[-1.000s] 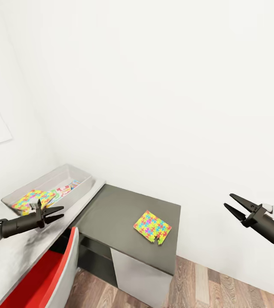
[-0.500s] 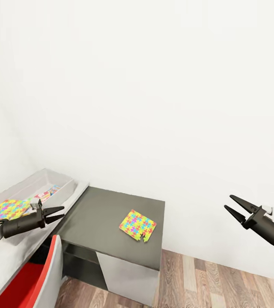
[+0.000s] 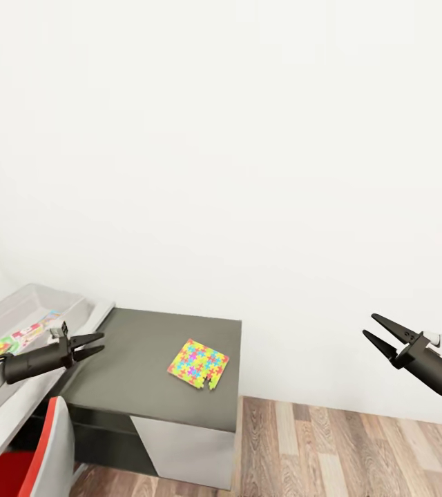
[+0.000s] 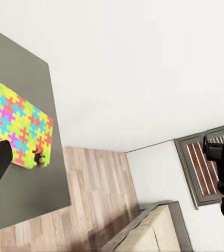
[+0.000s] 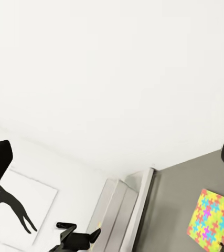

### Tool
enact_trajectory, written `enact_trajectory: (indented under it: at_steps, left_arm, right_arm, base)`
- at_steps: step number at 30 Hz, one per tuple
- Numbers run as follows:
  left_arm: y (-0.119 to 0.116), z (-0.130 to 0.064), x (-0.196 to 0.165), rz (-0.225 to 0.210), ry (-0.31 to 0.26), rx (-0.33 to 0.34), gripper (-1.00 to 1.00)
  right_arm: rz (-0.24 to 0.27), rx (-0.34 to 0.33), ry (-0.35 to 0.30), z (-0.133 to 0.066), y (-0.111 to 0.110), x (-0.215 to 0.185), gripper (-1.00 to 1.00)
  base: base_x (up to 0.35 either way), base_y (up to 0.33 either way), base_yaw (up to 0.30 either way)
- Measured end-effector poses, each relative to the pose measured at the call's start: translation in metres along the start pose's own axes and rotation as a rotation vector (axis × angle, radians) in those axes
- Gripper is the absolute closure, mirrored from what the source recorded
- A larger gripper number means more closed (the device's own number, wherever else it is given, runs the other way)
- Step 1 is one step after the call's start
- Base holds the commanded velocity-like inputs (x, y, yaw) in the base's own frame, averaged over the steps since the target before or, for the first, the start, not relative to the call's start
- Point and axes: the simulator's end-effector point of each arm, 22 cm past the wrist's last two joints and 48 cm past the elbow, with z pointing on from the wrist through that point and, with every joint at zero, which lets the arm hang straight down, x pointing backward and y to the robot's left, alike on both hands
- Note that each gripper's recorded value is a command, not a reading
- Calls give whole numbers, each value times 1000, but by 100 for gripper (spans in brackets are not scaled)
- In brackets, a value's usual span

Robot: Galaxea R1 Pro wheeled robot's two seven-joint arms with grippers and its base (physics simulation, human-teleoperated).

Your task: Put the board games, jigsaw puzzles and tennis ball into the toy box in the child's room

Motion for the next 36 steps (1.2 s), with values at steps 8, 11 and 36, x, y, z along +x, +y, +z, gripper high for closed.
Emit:
enact_trajectory:
  at_steps: [8, 11, 36]
  left_arm:
    - [2, 0, 1, -2, 2, -4, -100]
    - [3, 0, 1, -3, 2, -6, -100]
    - [8, 1, 3, -12, 5, -8, -100]
  right_arm:
    - [1, 2, 1, 0, -1, 0, -100]
    - [2, 4, 1, 0, -2, 0, -100]
    - [-4, 7, 8, 3, -3, 2, -100]
  base:
    - [162, 0, -265]
    - [167, 0, -265]
    - [62, 25, -244]
